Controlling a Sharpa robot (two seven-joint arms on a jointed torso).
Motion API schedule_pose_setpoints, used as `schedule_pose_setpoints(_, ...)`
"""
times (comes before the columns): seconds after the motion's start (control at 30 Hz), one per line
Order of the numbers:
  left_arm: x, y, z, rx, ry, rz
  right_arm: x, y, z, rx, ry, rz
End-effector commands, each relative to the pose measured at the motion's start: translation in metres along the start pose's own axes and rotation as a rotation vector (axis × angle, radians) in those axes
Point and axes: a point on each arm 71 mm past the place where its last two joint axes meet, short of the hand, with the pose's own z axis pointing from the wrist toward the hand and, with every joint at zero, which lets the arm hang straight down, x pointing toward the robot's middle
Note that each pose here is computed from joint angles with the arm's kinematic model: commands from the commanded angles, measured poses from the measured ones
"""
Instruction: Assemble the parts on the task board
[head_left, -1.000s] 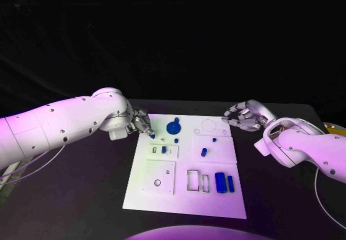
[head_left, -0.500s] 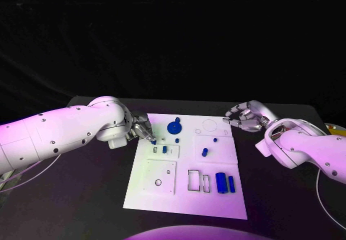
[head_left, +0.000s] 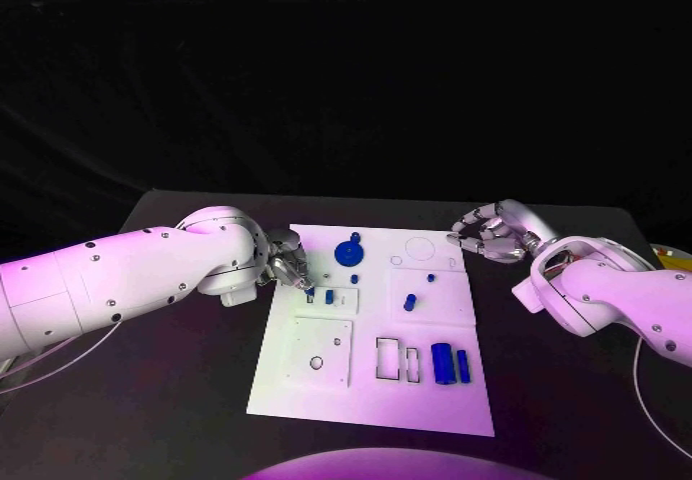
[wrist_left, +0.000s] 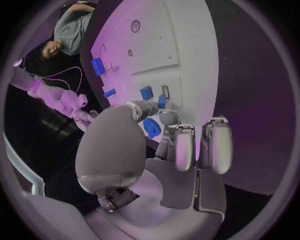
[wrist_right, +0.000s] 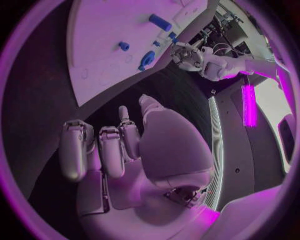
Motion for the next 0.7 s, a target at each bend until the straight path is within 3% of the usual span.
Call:
schedule_pose_setpoints(0.03, 0.0013, -0.0029, 0.0002, 0.019, -0.015, 0.031, 0.0005, 0.0007, -0.0004, -0.012, 0.001, -0.003)
schedule_pose_setpoints(0.7, 0.0093, -0.0022, 0.0020, 0.002, 0.038, 0.071, 0.0013, 0.0005, -0.0004, -0.012, 0.002, -0.002)
